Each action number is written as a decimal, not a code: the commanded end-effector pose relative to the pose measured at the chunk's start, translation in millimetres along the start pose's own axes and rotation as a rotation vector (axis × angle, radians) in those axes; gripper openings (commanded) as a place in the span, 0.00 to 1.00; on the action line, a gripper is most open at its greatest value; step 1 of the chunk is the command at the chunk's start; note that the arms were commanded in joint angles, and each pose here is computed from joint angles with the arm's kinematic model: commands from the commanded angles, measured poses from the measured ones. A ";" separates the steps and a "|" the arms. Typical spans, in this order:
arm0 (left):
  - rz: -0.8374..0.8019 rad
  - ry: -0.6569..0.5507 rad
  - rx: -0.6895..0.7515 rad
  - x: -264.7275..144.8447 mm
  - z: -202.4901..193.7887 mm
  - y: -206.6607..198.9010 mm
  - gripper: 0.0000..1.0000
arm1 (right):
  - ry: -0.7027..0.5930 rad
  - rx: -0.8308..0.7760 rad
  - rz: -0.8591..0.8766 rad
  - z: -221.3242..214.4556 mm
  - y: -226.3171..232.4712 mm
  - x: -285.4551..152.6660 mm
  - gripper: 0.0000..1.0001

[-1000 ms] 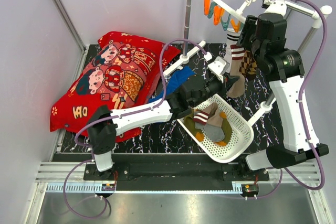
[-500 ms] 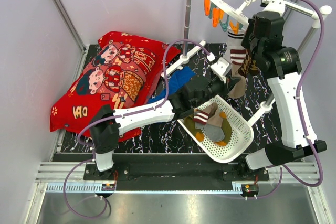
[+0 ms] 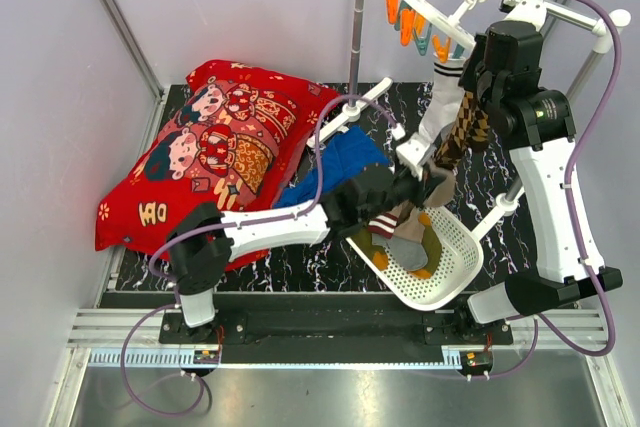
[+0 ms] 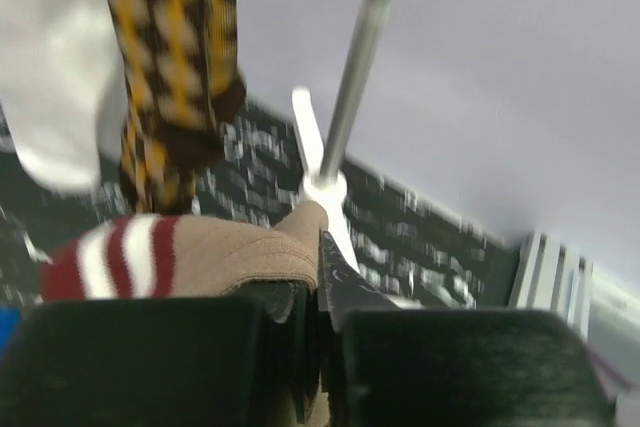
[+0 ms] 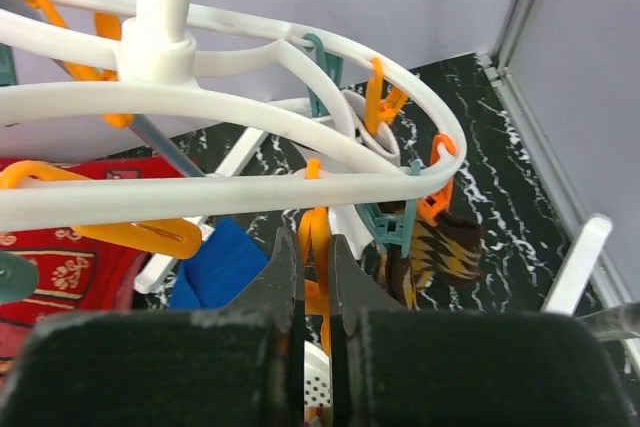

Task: Remove the socks clipped to the hanger

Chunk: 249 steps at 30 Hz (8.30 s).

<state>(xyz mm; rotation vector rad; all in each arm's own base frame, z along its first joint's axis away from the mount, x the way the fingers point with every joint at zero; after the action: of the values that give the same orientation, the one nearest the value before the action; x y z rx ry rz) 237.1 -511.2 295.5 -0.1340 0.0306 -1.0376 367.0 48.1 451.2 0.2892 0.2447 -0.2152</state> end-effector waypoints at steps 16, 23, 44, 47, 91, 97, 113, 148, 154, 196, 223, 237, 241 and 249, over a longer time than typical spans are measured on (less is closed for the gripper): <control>0.066 0.081 -0.096 -71.0 -55.6 -12.7 0.71 | -0.074 0.365 0.254 34.1 44.9 -28.0 0.00; 0.182 0.111 -0.087 -91.2 -62.0 -3.6 0.99 | -0.065 0.407 0.252 30.6 43.7 -30.3 0.00; 0.143 -0.046 0.110 -0.5 33.8 42.6 0.98 | -0.036 0.535 0.388 32.2 66.5 -38.1 0.00; 0.147 -0.048 0.110 16.8 41.4 54.8 0.97 | -0.038 0.548 0.414 35.1 69.2 -42.6 0.00; -0.014 -0.113 0.014 13.8 78.3 38.1 0.00 | -0.119 0.376 0.187 25.1 -7.6 -92.2 0.66; 0.051 -0.135 0.027 10.3 81.9 42.4 0.00 | -0.103 0.296 0.058 30.1 -16.6 -75.5 0.65; 0.106 -0.148 0.095 9.0 82.0 40.8 0.00 | -0.015 0.187 0.015 16.2 -5.0 -39.4 0.61; 0.100 -0.150 0.110 16.5 83.6 30.8 0.00 | -0.020 0.120 -0.032 9.4 2.6 -10.4 0.49; 0.100 -0.148 0.110 18.3 82.5 30.1 0.00 | -0.013 0.109 -0.040 6.8 2.4 -6.8 0.47; 0.082 0.004 0.053 -39.6 2.8 9.2 0.00 | -0.055 0.135 0.007 20.7 14.0 -19.2 0.00; 0.171 0.126 0.059 -75.7 -1.4 1.5 0.99 | -0.011 0.272 0.156 22.1 39.0 -32.9 0.00; 0.162 0.013 0.131 35.6 33.2 30.2 0.98 | 0.009 0.342 0.234 19.5 51.8 -37.7 0.00; 0.180 -0.018 0.125 48.6 29.8 38.7 0.95 | 0.002 0.355 0.246 20.7 52.4 -40.0 0.00; 0.208 -0.062 0.095 75.2 31.6 49.7 0.63 | 0.004 0.368 0.266 18.8 52.6 -44.5 0.00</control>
<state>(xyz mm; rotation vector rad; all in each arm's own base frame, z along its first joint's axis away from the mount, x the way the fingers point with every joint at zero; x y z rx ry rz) 308.9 -540.5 278.7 0.0187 0.0513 -0.8294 351.0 92.2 465.7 0.6272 0.2507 -0.0774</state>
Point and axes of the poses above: each gripper's point midway between its finger pads, its own x axis out along the fingers, its own y axis along the line the jaws close on, z = x × y, the point moved 2 cm from there along -x, back along the fingers, and after that the axes turned 7 degrees about x, right-handed, at the moved point
